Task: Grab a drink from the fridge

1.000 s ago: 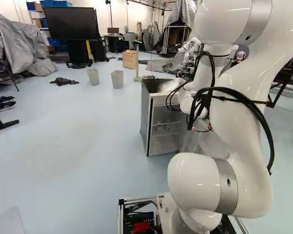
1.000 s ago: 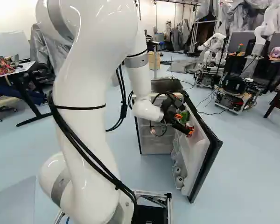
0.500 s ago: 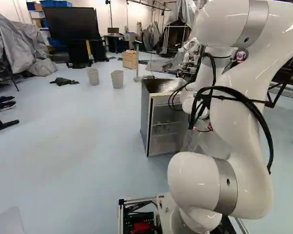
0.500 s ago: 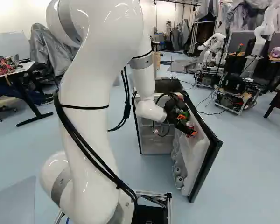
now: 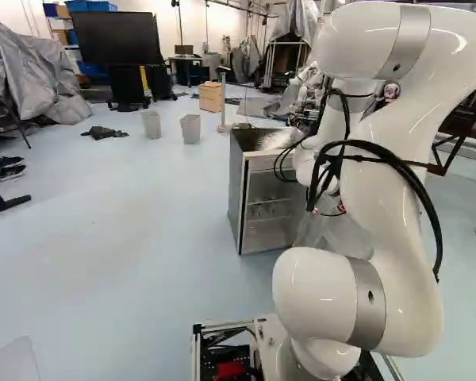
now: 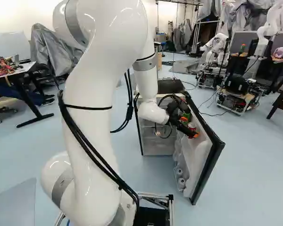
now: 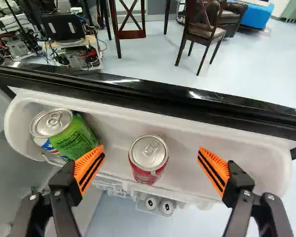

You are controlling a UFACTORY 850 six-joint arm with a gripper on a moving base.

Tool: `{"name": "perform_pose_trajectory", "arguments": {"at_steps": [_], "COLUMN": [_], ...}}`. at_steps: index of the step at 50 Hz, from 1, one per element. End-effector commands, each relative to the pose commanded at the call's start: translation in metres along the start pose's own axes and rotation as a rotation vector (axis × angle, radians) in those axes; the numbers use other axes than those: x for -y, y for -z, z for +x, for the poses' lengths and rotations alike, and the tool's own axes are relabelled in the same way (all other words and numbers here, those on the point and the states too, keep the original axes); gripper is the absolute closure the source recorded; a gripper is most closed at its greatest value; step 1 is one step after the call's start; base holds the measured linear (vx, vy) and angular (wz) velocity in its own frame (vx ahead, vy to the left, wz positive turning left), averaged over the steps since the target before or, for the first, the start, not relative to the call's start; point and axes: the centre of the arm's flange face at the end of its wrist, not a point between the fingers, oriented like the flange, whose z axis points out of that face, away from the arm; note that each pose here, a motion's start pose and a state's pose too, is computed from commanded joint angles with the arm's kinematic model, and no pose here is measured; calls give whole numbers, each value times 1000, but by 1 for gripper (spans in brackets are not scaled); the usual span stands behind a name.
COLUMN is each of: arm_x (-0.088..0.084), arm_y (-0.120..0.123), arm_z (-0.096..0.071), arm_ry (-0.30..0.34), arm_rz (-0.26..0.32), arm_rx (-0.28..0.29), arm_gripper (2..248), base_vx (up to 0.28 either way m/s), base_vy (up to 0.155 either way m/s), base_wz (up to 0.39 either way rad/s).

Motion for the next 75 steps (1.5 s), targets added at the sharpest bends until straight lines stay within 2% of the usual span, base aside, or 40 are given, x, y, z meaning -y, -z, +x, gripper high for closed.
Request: {"name": "perform_pose_trajectory", "arguments": {"at_steps": [10, 11, 15, 16, 21, 22, 26, 27, 31, 32, 48, 75], "arm_x": [0, 0, 0, 0, 0, 0, 0, 0, 0, 0, 0, -4], "arm_y": [0, 0, 0, 0, 0, 0, 0, 0, 0, 0, 3, 27], "arm_z": [0, 0, 0, 0, 0, 0, 0, 0, 0, 0, -2, -11], "arm_ry": [0, 0, 0, 0, 0, 0, 0, 0, 0, 0, 5, 39], "arm_rz": [0, 0, 0, 0, 0, 0, 0, 0, 0, 0, 4, 25], "arm_rx": [0, 0, 0, 0, 0, 0, 0, 0, 0, 0, 1, -28], "arm_gripper": [3, 31, 31, 69, 69, 107, 107, 144, 144, 152, 152, 152], "base_vx": [0, 0, 0, 0, 0, 0, 0, 0, 0, 0, 0, 0], "base_vy": [0, 0, 0, 0, 0, 0, 0, 0, 0, 0, 0, 0], "base_wz": [0, 0, 0, 0, 0, 0, 0, 0, 0, 0, 0, 0]}}
